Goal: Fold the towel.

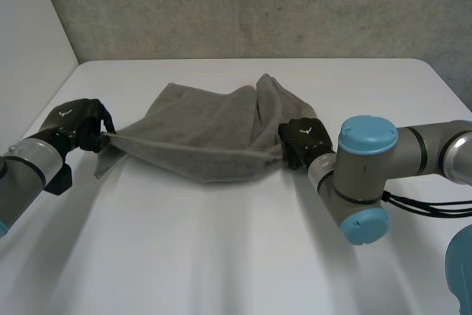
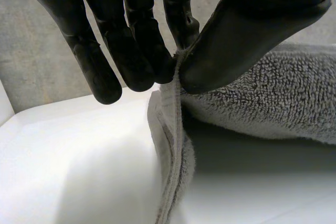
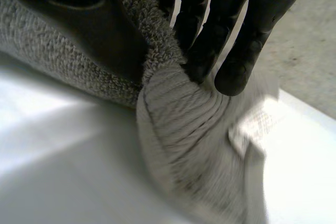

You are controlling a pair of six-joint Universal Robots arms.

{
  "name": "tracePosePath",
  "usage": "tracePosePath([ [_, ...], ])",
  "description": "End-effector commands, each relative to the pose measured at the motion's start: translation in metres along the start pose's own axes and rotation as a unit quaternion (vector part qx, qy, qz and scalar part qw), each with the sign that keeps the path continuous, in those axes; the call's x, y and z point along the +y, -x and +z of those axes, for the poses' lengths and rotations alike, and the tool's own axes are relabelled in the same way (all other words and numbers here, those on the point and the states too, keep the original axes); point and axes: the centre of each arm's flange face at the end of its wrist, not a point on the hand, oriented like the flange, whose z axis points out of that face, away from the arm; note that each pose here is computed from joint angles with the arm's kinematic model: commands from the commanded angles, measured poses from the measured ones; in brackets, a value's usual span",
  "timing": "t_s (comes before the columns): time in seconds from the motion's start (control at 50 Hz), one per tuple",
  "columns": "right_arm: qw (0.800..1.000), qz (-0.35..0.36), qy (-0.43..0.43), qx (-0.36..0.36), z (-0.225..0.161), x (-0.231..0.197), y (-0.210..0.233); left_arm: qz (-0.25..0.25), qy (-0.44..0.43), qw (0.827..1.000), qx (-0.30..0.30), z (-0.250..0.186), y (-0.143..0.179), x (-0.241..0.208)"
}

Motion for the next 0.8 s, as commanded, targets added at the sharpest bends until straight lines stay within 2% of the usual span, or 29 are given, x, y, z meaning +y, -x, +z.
tracePosePath([
  [0.02,0.998,0.003,-0.011,0.055,0.006,-0.017,-0.026,-0.013,-0.004,1.000,-0.007,0.001,0.005,-0.003],
  [0.2,0.999,-0.005,0.032,0.033,0.000,0.001,-0.014,-0.013,-0.002,1.000,-0.006,0.000,0.005,-0.001],
  [0.54,0.998,-0.025,0.053,0.033,0.002,0.016,-0.012,-0.012,-0.006,1.000,-0.008,0.001,0.007,-0.003],
  [0.6,0.998,-0.027,0.046,0.041,0.002,0.009,-0.018,-0.011,-0.006,1.000,-0.008,0.001,0.007,-0.003],
  [0.7,0.997,-0.026,-0.004,0.072,-0.006,-0.039,-0.045,-0.011,-0.009,1.000,-0.012,0.002,0.009,-0.004],
  [0.8,0.996,-0.026,-0.026,0.084,-0.017,-0.062,-0.060,-0.012,-0.009,1.000,-0.014,0.002,0.011,-0.004],
])
